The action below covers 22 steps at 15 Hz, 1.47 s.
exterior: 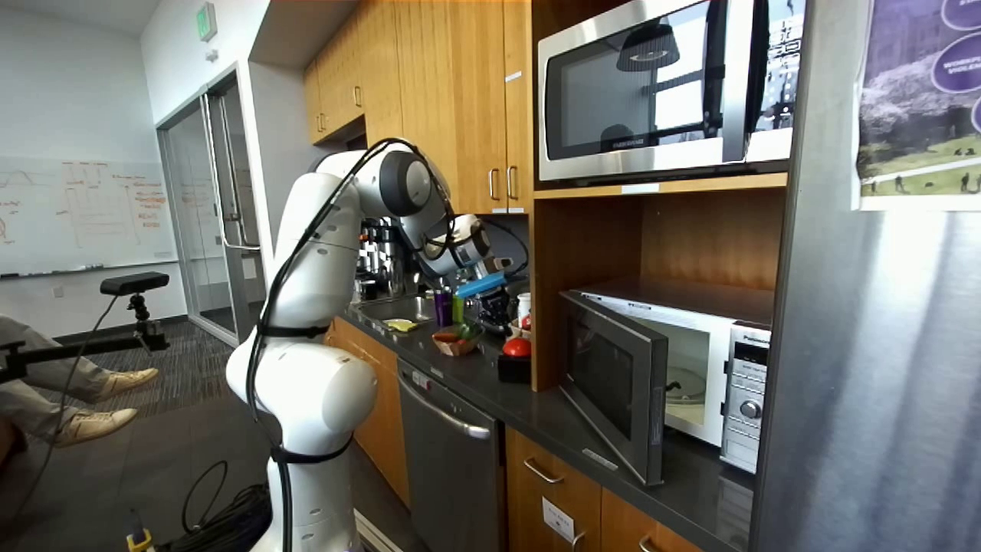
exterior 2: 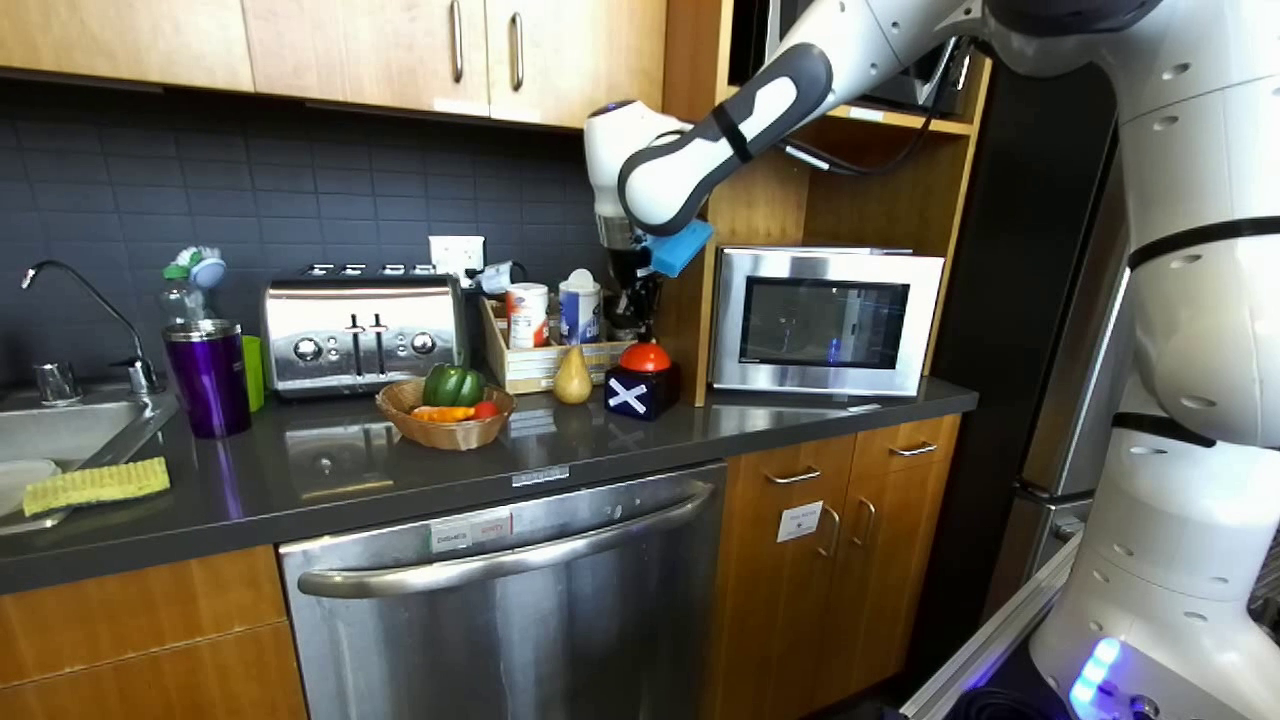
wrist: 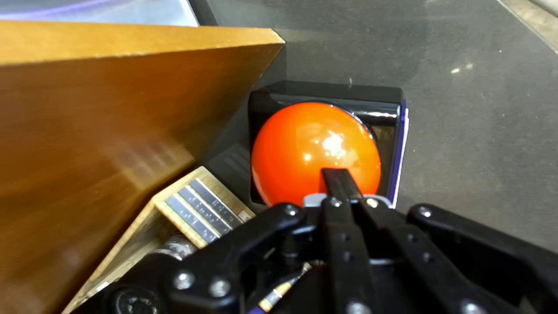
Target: Press the red button
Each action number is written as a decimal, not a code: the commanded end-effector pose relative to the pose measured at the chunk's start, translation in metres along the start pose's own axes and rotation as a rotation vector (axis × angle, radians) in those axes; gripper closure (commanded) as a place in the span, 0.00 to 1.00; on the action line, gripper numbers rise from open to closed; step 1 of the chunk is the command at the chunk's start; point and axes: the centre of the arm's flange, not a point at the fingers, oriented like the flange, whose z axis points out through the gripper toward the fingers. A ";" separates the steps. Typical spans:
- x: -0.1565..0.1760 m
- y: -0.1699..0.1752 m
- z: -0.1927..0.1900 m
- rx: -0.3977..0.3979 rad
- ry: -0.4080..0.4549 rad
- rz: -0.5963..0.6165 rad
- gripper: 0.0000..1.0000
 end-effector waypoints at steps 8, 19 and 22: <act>0.017 0.004 0.010 -0.045 0.013 -0.014 1.00; 0.013 0.004 0.018 -0.038 -0.001 -0.012 1.00; 0.013 0.002 0.000 -0.050 0.026 -0.011 1.00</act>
